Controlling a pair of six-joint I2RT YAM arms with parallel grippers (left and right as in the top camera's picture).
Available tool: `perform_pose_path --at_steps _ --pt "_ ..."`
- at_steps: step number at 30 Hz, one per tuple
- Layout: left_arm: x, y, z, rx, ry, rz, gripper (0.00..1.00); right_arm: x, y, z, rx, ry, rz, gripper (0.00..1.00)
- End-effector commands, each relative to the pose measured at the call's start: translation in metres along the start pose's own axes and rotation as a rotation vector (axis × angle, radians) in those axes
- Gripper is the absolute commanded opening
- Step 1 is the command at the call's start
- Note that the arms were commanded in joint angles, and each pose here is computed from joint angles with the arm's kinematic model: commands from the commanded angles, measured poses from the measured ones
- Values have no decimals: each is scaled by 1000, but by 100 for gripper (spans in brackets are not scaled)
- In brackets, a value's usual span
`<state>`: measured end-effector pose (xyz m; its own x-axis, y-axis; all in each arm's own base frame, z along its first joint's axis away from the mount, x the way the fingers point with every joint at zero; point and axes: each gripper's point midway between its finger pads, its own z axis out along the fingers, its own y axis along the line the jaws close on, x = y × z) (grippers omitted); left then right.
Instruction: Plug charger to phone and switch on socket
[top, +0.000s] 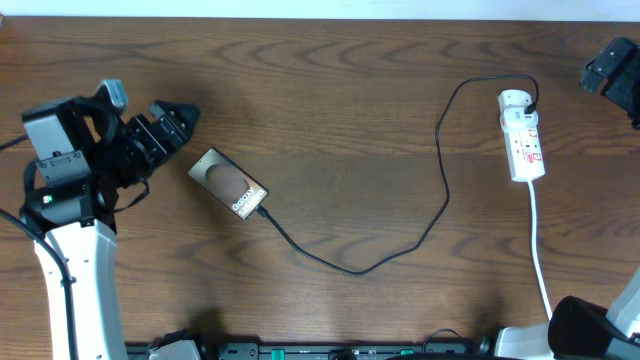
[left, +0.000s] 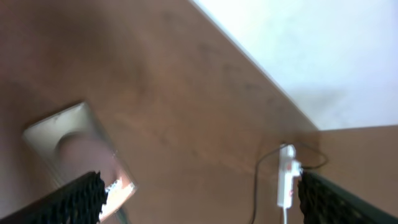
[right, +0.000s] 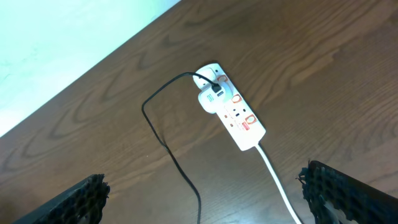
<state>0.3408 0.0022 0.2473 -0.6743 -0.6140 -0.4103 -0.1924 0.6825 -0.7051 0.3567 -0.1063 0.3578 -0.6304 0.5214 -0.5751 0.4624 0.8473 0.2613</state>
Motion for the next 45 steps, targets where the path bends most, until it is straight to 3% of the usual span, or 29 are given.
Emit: perform_pose_path --at_steps 1,7,12,19,34,39,45 --pt "-3 3 -16 -97 -78 37 94 1 4 -1 0 -1 0 99" --pt "14 -1 -41 -238 -223 165 94 1 4 -1 0 -1 1 99" --pt "28 -11 -74 -265 -372 260 94 1 4 -1 0 -1 1 99" --pt "35 -15 -101 -147 -595 311 94 1 4 -1 0 -1 1 99" --pt "47 16 -93 127 -1044 366 94 1 5 -1 0 -2 0 99" --pt "52 32 -91 116 -1093 351 94 1 4 -1 0 -1 0 99" --pt "60 51 -75 52 -1024 340 94 1 4 -1 0 -1 0 99"
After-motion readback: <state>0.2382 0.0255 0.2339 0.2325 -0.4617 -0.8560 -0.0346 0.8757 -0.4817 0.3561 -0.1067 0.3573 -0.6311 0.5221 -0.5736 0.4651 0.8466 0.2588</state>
